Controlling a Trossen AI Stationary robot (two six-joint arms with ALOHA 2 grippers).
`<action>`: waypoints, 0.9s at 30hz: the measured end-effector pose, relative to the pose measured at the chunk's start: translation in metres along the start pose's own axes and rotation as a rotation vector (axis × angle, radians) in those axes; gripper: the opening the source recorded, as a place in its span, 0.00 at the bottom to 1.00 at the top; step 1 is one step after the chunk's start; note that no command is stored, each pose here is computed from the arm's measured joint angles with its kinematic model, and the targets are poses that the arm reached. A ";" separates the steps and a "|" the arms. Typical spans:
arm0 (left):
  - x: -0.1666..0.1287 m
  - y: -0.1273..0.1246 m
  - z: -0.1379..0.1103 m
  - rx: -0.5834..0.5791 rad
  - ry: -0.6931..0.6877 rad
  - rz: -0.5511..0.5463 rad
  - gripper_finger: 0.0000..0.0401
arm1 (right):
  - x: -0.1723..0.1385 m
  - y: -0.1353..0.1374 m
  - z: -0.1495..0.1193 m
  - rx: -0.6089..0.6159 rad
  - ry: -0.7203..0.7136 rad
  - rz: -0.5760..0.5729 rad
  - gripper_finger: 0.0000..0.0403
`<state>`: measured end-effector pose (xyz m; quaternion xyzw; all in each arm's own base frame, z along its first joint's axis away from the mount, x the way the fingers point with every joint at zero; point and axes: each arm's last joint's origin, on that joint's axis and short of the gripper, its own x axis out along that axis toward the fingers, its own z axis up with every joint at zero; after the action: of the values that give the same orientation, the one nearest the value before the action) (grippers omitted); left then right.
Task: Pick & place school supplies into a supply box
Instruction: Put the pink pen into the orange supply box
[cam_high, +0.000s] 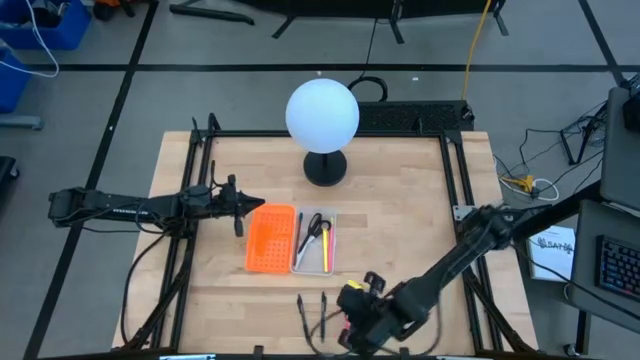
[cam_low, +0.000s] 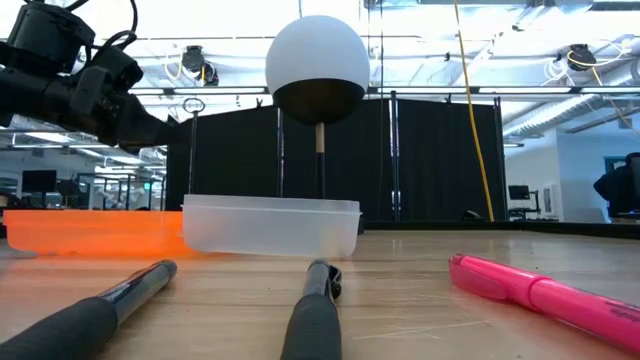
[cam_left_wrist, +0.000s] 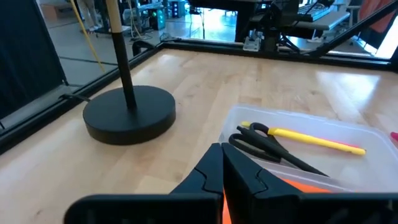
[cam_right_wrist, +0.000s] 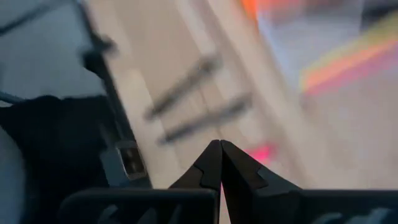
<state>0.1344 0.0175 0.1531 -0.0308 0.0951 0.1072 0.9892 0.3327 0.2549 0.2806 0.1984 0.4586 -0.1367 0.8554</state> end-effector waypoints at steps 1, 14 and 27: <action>0.000 0.000 0.000 0.006 0.000 0.000 0.01 | 0.009 -0.001 -0.004 0.074 0.059 -0.021 0.00; 0.000 0.000 0.002 0.081 -0.016 0.000 0.11 | 0.072 -0.004 -0.025 0.415 0.219 -0.188 0.05; 0.000 0.000 0.001 0.091 -0.007 -0.003 0.11 | 0.082 0.004 -0.029 0.658 0.202 -0.137 0.38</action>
<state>0.1345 0.0174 0.1538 0.0142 0.0964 0.1013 0.9901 0.3574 0.2679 0.1979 0.4446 0.4844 -0.3141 0.6848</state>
